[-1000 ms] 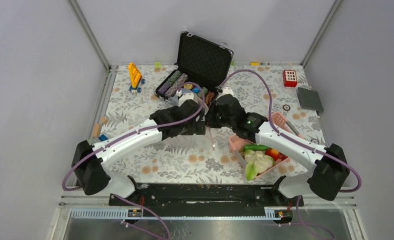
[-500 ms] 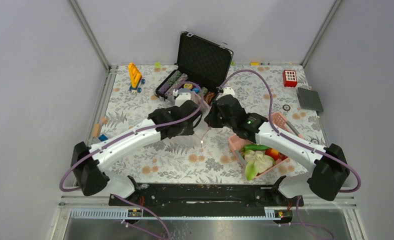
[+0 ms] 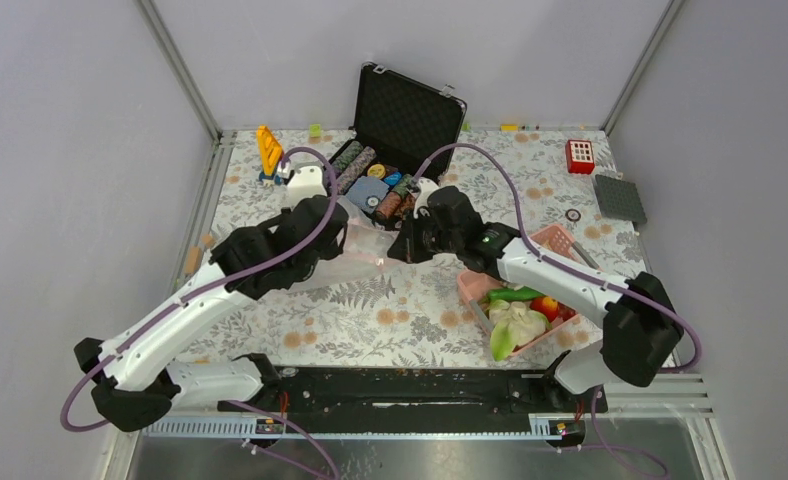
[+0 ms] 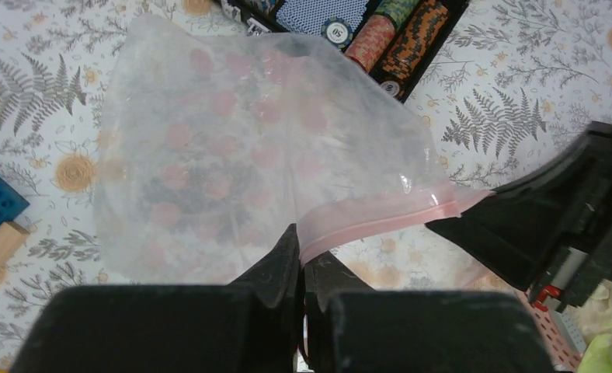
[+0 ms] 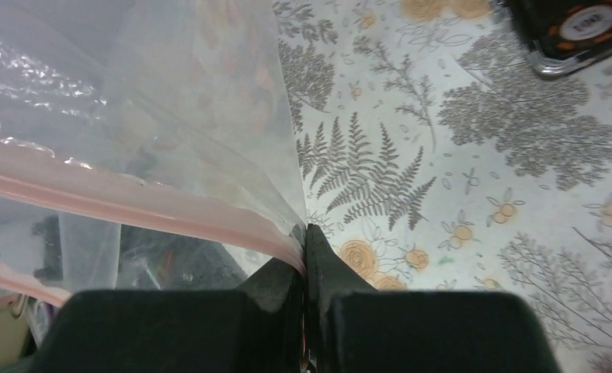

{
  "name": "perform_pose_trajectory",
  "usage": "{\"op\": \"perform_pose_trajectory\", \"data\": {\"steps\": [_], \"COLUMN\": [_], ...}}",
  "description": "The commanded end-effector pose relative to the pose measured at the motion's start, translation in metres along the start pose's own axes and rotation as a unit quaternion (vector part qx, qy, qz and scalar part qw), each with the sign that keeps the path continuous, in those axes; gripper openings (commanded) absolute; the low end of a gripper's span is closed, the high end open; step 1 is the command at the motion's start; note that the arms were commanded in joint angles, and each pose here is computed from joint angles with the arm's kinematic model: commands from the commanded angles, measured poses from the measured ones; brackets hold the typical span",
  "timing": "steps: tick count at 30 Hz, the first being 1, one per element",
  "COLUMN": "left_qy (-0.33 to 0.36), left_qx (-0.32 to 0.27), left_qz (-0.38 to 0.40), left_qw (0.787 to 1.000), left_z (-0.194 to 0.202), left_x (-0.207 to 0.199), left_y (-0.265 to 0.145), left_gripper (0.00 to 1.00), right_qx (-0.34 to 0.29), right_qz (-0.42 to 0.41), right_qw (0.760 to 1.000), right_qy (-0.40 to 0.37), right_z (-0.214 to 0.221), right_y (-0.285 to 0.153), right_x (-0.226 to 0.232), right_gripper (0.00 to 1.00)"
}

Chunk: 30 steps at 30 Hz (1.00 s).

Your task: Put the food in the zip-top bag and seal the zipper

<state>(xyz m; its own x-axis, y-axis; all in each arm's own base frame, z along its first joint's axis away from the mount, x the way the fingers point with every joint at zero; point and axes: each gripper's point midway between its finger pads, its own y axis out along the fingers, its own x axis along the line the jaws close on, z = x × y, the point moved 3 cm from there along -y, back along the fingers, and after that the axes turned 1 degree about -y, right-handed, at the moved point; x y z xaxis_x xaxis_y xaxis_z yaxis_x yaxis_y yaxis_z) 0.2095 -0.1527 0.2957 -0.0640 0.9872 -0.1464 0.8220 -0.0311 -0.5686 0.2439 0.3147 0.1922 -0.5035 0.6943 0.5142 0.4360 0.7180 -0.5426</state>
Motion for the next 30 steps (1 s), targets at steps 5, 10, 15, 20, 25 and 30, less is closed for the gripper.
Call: {"op": "perform_pose_trajectory", "data": {"steps": [5,10,15,20,25,30], "left_qy": [0.060,0.061,0.055,0.045,0.036,0.035], "left_qx": [-0.008,0.023,0.035,0.041,0.053,0.053], "left_qz": [0.085,0.073,0.075,0.092,0.117,0.132], "left_qw": [0.995,0.995,0.995,0.994,0.991,0.989], "left_z": [0.001,0.016,0.022,0.025,0.029,0.031], "left_x": [-0.031,-0.035,-0.038,-0.042,-0.046,-0.047], "left_y": [0.016,0.044,0.057,0.063,0.070,0.076], "left_gripper": [0.00,0.00,0.00,0.00,0.00,0.00], "right_qx": [0.014,-0.018,-0.055,-0.106,-0.137,-0.137], "right_qz": [-0.029,0.010,0.034,0.050,0.107,0.242], "right_qw": [0.998,0.999,0.997,0.993,0.984,0.949], "right_qy": [0.044,0.051,0.036,0.012,0.044,0.149], "right_z": [0.004,-0.012,-0.029,-0.048,-0.051,-0.025], "right_y": [0.015,0.010,-0.004,-0.032,-0.067,-0.108], "right_x": [0.004,-0.001,-0.003,-0.003,-0.037,-0.111], "right_gripper": [0.09,0.36,0.58,0.98,1.00,1.00]}}
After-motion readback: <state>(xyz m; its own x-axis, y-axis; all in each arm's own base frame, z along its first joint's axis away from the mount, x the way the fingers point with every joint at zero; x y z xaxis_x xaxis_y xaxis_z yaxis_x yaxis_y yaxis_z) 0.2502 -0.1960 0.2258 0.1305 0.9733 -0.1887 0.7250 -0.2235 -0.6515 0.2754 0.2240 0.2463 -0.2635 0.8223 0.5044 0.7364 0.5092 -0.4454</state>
